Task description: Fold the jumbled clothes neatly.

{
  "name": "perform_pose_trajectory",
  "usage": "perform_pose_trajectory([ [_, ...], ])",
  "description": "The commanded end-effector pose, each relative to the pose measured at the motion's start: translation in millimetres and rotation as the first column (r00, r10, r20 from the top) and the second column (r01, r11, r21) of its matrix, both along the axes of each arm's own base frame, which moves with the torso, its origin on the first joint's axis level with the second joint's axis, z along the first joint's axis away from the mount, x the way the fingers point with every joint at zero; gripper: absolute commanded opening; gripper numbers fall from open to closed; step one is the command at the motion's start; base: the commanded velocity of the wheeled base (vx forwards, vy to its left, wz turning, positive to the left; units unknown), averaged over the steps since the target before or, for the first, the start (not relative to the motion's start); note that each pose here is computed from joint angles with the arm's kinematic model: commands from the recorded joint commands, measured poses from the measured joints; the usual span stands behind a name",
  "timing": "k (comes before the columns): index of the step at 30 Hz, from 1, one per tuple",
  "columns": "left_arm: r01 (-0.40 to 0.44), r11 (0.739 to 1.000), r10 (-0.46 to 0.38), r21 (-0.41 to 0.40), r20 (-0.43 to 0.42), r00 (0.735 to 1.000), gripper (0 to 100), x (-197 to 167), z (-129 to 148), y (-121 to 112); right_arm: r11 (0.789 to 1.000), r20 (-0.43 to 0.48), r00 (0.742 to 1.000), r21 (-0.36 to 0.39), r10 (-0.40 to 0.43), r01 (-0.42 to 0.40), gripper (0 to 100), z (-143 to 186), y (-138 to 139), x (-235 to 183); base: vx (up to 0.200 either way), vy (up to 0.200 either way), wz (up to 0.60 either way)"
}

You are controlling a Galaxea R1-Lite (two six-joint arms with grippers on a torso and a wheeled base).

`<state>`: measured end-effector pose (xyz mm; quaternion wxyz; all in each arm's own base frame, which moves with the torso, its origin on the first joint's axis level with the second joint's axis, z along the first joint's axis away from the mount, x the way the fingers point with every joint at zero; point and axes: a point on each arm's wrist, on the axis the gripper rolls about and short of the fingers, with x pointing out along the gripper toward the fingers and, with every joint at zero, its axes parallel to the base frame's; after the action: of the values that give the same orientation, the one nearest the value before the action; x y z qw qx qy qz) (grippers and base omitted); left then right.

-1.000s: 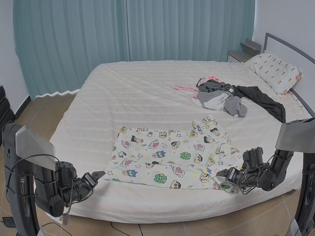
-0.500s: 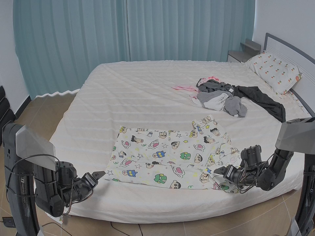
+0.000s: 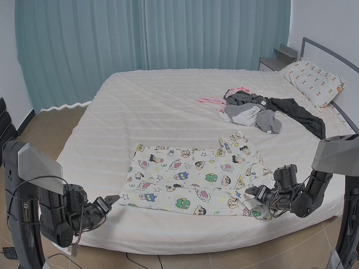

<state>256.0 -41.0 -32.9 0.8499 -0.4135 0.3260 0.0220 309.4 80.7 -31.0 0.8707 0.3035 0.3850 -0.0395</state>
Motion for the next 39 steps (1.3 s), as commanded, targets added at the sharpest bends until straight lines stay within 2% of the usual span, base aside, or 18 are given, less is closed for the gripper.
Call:
perform_pose_trajectory([
  [1, 0.0, 1.0, 0.0, -0.003, 0.017, 1.0, 100, 1.1, 1.2, -0.1, 1.0, 0.001, 1.0, -0.005, -0.008, 0.008, 100, -4.3, -0.5, 0.9, 0.0, 0.0, 0.0],
  [5, 0.0, 1.0, 0.0, -0.003, 0.017, 1.0, 100, 1.1, 1.2, -0.1, 1.0, 0.006, 1.0, -0.003, -0.005, 0.005, 100, -2.6, -0.2, 0.1, 0.0, 0.0, 0.0],
  [6, 0.0, 1.0, 0.0, -0.003, 0.017, 1.0, 100, 1.1, 1.2, -0.1, 1.0, 0.008, 1.0, -0.003, -0.005, 0.005, 0, -2.1, 0.3, 0.0, 0.0, 0.0, 0.0],
  [22, 0.0, 1.0, 0.0, -0.003, 0.017, 1.0, 100, 1.1, 1.2, -0.1, 0.999, 0.056, 0.998, 0.012, 0.031, -0.032, 0, 22.0, 10.2, -9.5, 0.0, 0.0, 0.0],
  [28, 0.0, 1.0, 0.0, -0.003, 0.017, 1.0, 100, 1.1, 1.2, -0.1, 0.998, 0.107, 0.993, 0.03, 0.043, -0.047, 0, 48.1, 14.0, -14.8, 0.0, 0.0, 0.0],
  [35, 0.0, 1.0, 0.0, -0.003, 0.015, 1.0, 100, 1.1, 0.8, -0.1, 0.996, 0.091, 0.993, 0.042, 0.075, -0.079, 0, 49.2, 27.4, -21.0, 0.0, 0.0, 0.0],
  [39, 0.0, 1.0, 0.0, -0.003, 0.015, 1.0, 100, 1.1, 0.8, -0.1, 0.999, 0.096, 0.994, 0.012, 0.043, -0.044, 0, 47.2, 29.0, -20.0, 0.0, 0.0, 0.0],
])
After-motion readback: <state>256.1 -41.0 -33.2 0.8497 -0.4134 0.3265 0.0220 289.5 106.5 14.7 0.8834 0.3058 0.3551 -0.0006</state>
